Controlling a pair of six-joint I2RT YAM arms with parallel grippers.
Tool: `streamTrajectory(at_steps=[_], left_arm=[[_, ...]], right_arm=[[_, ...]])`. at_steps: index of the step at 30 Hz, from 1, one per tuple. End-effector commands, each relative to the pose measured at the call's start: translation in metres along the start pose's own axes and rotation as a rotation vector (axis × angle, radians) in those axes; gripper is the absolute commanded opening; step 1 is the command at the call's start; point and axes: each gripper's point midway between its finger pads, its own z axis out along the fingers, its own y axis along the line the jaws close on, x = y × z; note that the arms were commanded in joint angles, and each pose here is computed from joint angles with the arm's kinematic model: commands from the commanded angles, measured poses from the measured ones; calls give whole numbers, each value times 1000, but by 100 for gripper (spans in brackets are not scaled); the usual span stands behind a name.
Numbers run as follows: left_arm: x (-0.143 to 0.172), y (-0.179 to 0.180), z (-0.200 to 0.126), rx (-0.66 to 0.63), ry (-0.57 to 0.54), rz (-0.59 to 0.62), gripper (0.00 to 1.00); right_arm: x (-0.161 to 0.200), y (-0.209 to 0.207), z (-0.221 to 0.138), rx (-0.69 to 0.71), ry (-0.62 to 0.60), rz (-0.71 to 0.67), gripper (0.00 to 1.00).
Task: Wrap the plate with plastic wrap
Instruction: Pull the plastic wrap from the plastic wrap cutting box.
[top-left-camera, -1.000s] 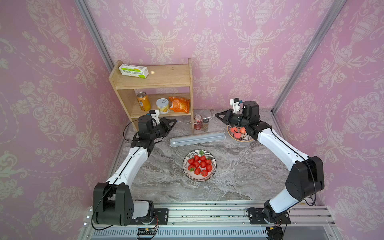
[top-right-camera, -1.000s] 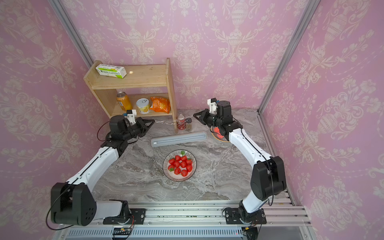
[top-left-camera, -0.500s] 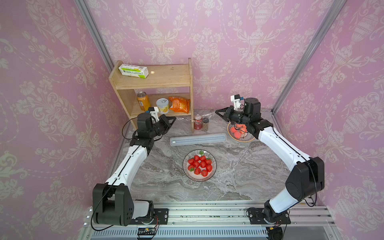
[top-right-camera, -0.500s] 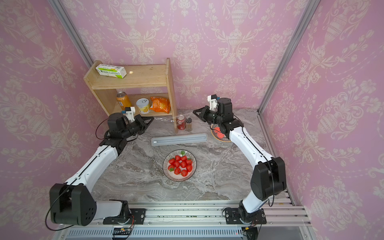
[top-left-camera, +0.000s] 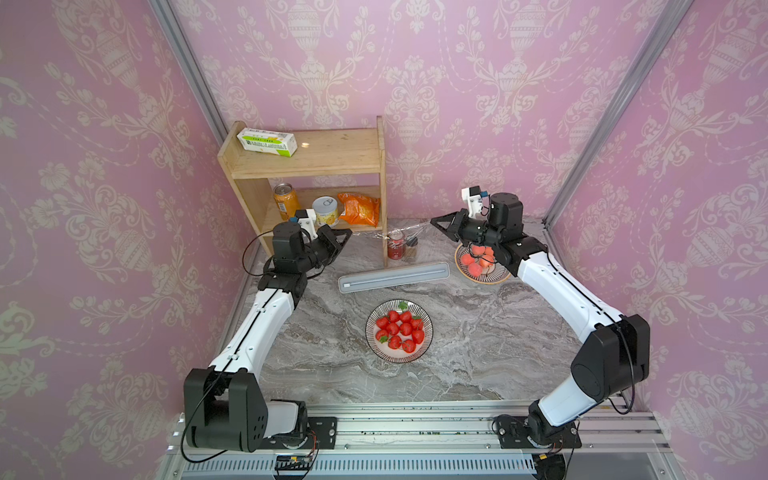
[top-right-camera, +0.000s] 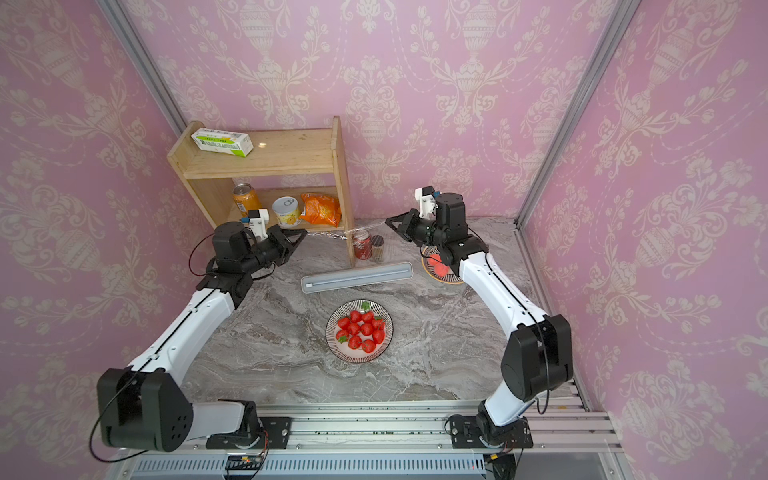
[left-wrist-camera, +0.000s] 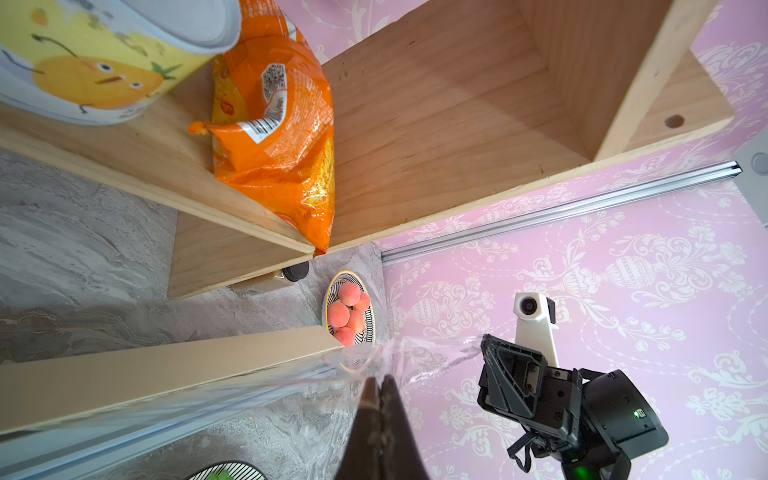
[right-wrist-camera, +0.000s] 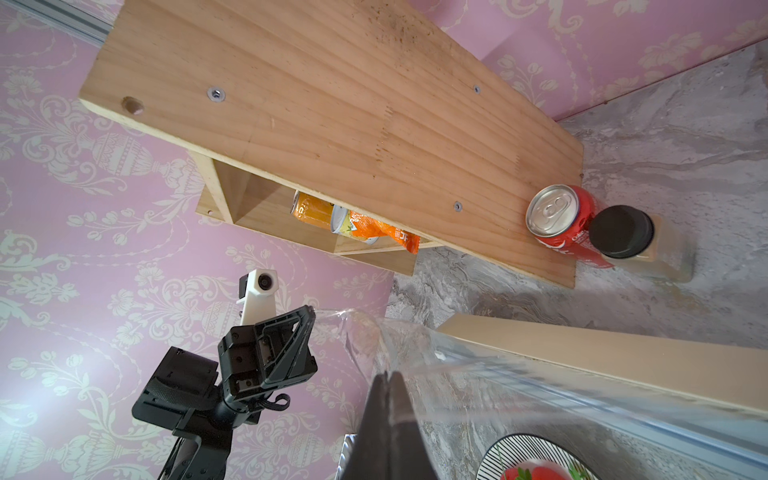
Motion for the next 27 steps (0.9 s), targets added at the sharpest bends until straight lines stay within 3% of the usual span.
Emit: streamTrajectory(at_steps=[1, 27], left_arm=[[-13, -36, -10, 66, -49, 74, 0], [-22, -62, -13, 98, -62, 103, 0]], right_arm=[[-18, 40, -15, -87, -50, -88, 0], [-27, 61, -26, -115, -79, -124, 0]])
